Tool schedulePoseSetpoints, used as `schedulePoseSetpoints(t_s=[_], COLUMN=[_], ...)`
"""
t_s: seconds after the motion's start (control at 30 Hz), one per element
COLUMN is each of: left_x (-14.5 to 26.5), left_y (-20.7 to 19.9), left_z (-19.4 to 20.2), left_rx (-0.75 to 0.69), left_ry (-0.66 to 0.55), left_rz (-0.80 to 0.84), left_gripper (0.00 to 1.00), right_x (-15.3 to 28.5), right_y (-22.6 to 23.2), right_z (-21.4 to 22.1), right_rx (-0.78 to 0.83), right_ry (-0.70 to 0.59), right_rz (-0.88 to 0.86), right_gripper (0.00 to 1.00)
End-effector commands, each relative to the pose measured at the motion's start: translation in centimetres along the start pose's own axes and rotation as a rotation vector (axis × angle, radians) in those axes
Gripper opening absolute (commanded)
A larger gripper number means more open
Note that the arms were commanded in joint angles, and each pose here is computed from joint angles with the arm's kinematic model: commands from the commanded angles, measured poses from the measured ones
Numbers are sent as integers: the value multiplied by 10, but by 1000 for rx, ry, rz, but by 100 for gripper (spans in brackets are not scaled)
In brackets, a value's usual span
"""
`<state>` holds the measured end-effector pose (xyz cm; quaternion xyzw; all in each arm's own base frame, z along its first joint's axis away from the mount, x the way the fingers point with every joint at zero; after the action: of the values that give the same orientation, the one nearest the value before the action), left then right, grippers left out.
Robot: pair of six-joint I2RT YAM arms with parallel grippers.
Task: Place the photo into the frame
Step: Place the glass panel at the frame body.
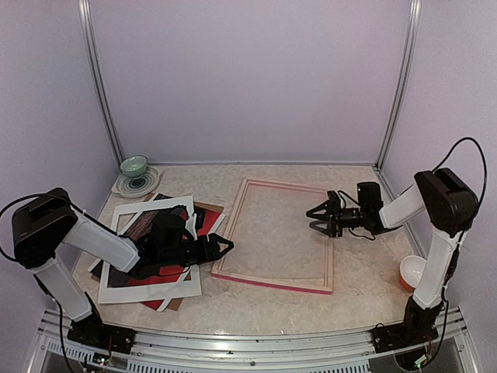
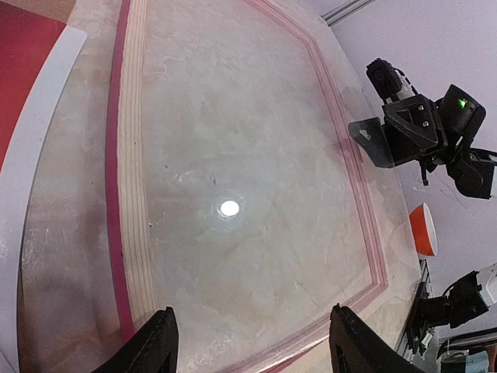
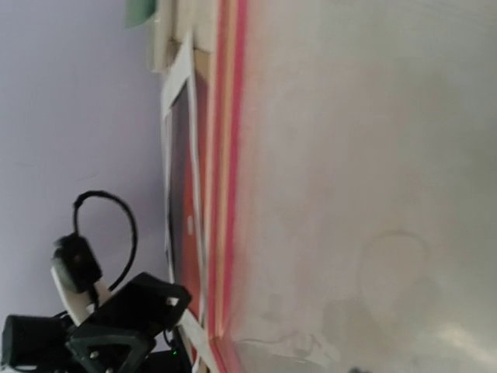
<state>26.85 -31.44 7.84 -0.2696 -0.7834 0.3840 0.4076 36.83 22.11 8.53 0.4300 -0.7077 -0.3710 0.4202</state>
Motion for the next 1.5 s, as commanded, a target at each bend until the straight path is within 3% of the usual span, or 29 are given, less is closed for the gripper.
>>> schedulePoseSetpoints(t_s=[0.0, 0.47, 0.67, 0.9, 1.07, 1.33, 1.47], left_x=[-2, -2, -3, -5, -6, -5, -5], left_y=[-8, -12, -16, -16, -15, -14, -14], left_z=[0, 0, 2, 5, 7, 8, 8], left_rx=[-6, -7, -10, -9, -10, -6, -7], left_ry=[4, 8, 11, 17, 20, 17, 17], left_rz=[20, 28, 34, 33, 32, 31, 31], left_gripper=[66, 66, 66, 66, 66, 66, 66], right_x=[15, 11, 3, -2, -6, -3, 0], right_y=[-9, -5, -21, -24, -23, -3, 13], right_z=[-12, -16, -12, -8, -5, -6, -11], right_rx=[3, -10, -23, -37, -41, -35, -9], right_ry=[-23, -38, 9, 26, 39, 25, 6], right_rz=[72, -37, 66, 66, 55, -42, -101], right_gripper=[54, 40, 39, 35, 25, 1, 0])
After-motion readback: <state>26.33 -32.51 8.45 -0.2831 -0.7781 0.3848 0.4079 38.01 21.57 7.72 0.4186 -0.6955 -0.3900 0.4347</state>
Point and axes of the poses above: each gripper's point midway between its finger pads, its own x axis back along the fingers, its own y axis along the line the jaws close on, z = x × y, the point moved 1 cm from there along x, back along the fingers, and after that the axes turned 15 degrees about x, right-handed, at the moved point
